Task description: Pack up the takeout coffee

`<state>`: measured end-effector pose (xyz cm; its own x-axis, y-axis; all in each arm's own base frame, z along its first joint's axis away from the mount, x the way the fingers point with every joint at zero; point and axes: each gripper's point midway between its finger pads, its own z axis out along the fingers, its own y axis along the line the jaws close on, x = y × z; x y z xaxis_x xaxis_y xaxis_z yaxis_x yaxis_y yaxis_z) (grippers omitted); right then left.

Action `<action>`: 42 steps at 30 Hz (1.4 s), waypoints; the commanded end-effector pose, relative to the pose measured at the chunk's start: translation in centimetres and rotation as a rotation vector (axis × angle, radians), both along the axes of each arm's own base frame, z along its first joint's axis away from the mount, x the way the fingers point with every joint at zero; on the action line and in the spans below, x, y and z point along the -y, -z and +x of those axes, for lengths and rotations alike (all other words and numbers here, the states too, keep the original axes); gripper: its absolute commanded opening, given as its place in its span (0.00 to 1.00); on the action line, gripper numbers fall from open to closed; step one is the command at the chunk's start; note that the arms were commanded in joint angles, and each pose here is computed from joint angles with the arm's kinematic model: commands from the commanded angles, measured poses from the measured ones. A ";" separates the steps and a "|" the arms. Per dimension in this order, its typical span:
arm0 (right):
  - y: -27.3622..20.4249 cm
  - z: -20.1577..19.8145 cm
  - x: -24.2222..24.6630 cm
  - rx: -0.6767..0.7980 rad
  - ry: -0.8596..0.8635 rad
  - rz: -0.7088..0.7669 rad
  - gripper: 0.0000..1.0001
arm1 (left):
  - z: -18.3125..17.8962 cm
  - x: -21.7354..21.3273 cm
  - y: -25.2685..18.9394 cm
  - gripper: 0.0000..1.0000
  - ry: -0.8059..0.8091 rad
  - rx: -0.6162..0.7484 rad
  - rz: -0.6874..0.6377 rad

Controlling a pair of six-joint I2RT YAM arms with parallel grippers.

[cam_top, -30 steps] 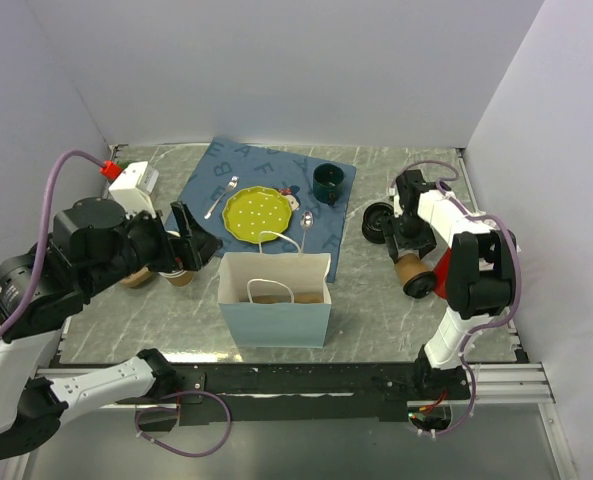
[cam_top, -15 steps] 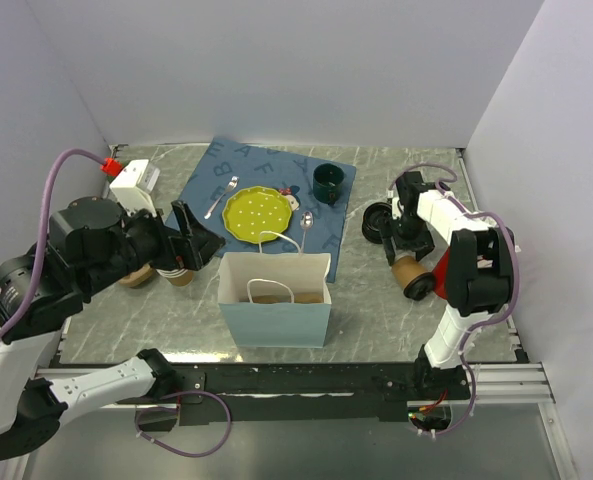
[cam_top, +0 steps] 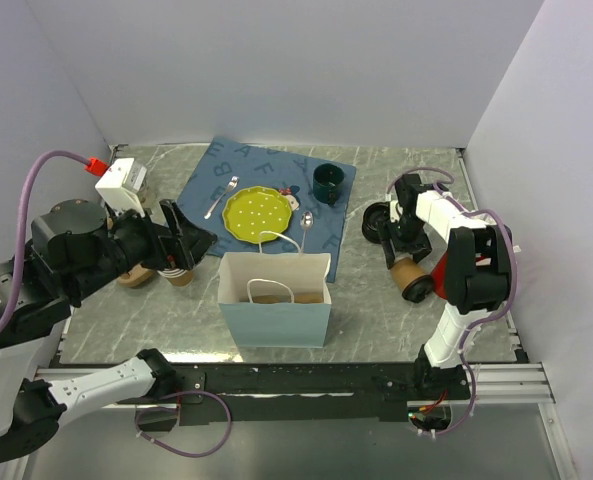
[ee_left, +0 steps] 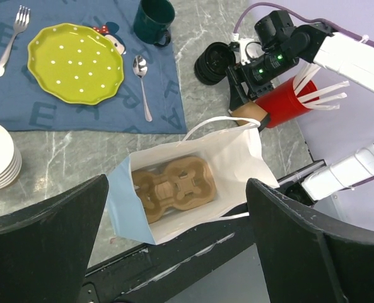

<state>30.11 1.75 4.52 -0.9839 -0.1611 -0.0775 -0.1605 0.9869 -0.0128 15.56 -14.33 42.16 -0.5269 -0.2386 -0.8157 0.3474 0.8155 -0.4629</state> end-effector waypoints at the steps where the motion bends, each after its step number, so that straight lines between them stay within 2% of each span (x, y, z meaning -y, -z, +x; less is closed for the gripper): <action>1: -0.7 -0.1 0.1 0.007 0.009 0.004 0.59 | 0.2 -0.5 -0.9 0.97 -0.014 0.034 0.005; 2: -1.0 -0.2 0.2 0.005 0.018 0.006 0.52 | 0.2 -0.4 -0.9 0.97 -0.013 0.035 0.006; 5: -2.8 0.1 -0.5 0.048 0.029 0.051 0.47 | 0.5 -0.2 -0.8 0.97 -0.019 0.030 0.006; 14: -8.9 0.3 -2.0 0.092 0.107 0.185 0.36 | 1.4 1.0 -1.3 0.97 -0.005 0.034 -0.006; 18: -12.9 1.4 -3.3 0.153 0.107 0.262 0.35 | 1.9 2.0 -2.5 0.98 0.019 0.062 -0.032; 20: -14.7 1.5 -4.7 0.176 0.108 0.351 0.34 | 2.2 2.8 -3.2 0.98 0.041 0.078 -0.048; 22: -18.0 1.8 -7.0 0.223 0.112 0.494 0.33 | 2.6 3.7 -4.3 0.97 0.065 0.099 -0.067; 25: -22.5 2.3 -8.7 0.287 0.137 0.606 0.33 | 3.1 5.2 -5.5 0.97 0.109 0.116 -0.087; 29: -28.9 2.0 -11.9 0.328 0.141 0.839 0.32 | 4.0 7.5 -6.9 0.97 0.171 0.140 -0.105; 33: -37.2 0.1 -15.3 0.443 -0.026 1.072 0.32 | 5.5 10.8 -7.8 0.97 0.236 0.129 -0.142; 37: -41.3 -1.9 -17.9 0.442 -0.138 1.230 0.32 | 6.2 14.3 -9.1 0.97 0.327 0.117 -0.228; 42: -42.7 -4.7 -21.9 0.359 -0.246 1.353 0.32 | 7.9 18.4 -6.7 0.97 0.406 0.019 -0.243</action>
